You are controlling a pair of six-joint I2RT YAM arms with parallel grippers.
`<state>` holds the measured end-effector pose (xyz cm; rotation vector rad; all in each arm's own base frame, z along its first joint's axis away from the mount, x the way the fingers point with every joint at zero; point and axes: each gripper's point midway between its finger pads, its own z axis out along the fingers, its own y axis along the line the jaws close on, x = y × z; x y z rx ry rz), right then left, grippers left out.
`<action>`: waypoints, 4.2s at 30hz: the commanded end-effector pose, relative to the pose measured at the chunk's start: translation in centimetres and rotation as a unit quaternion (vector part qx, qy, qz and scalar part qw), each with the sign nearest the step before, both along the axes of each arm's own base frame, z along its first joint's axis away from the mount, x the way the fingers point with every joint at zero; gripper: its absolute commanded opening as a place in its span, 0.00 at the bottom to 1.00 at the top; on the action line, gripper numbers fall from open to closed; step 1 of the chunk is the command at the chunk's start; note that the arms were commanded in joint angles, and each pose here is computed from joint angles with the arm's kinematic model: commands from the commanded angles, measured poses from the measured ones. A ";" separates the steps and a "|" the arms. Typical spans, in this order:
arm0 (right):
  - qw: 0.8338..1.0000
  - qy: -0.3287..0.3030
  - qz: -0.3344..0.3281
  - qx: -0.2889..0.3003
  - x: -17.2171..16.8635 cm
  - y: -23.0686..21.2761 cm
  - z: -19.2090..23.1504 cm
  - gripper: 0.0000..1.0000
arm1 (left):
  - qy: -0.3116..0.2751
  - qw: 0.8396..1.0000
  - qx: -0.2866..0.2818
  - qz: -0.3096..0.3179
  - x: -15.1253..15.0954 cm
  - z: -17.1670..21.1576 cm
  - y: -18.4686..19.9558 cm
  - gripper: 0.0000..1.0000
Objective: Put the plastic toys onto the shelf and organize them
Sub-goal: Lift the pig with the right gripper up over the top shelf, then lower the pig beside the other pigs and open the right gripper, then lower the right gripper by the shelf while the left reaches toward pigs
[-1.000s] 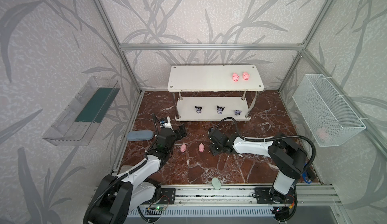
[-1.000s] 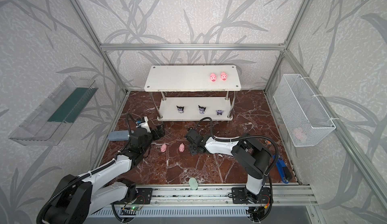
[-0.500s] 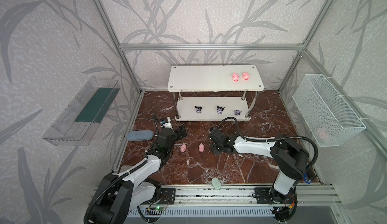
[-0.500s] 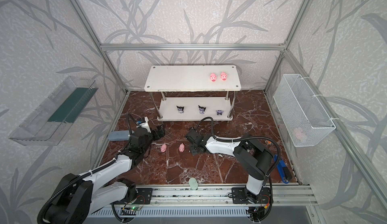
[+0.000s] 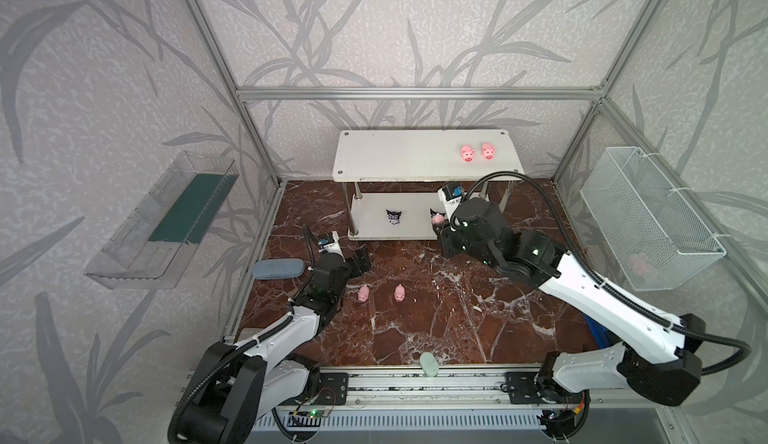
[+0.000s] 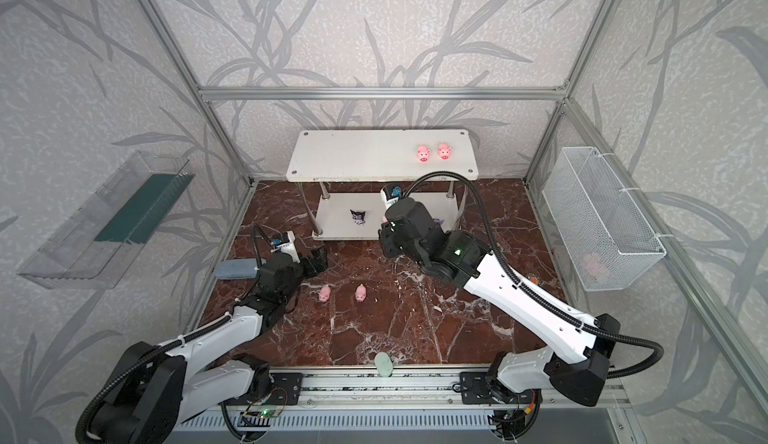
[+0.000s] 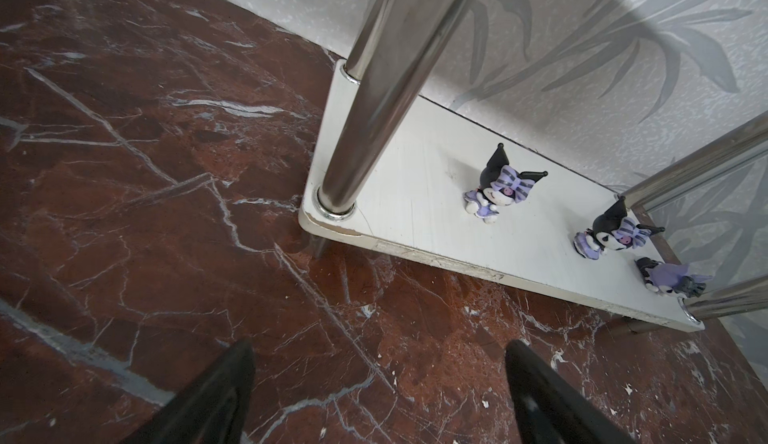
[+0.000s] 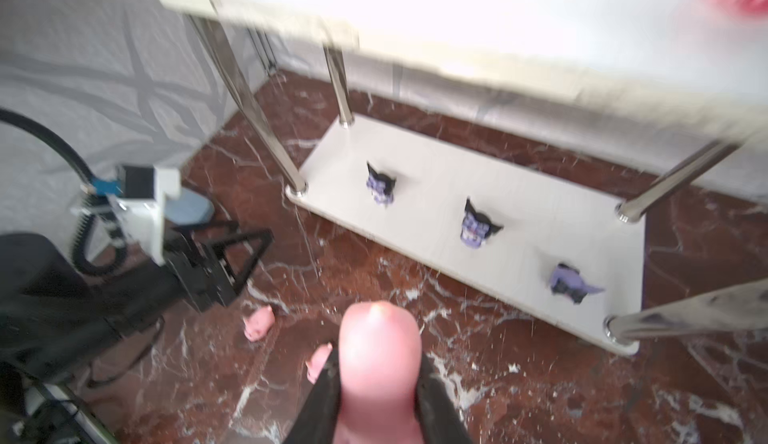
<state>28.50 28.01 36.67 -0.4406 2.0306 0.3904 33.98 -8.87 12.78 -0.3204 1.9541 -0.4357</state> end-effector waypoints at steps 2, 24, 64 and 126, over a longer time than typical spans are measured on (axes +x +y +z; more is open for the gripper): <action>0.997 -0.047 -0.008 -0.058 1.5 -0.2 2.5 0.27 | -0.005 1.000 -0.016 -0.006 0.4 0.0 -0.4 0.92; 0.994 0.004 -0.097 -0.055 18.7 0.0 2.1 0.27 | -0.007 1.000 -0.013 0.001 0.0 0.2 0.2 0.92; 0.986 0.024 -0.151 -0.065 20.3 -4.0 0.8 0.37 | 0.003 1.000 -0.019 -0.001 0.6 -0.6 0.1 0.92; 0.987 -0.160 0.001 0.018 2.7 -4.3 6.3 0.73 | 0.003 1.000 -0.018 0.000 0.4 0.2 0.5 0.93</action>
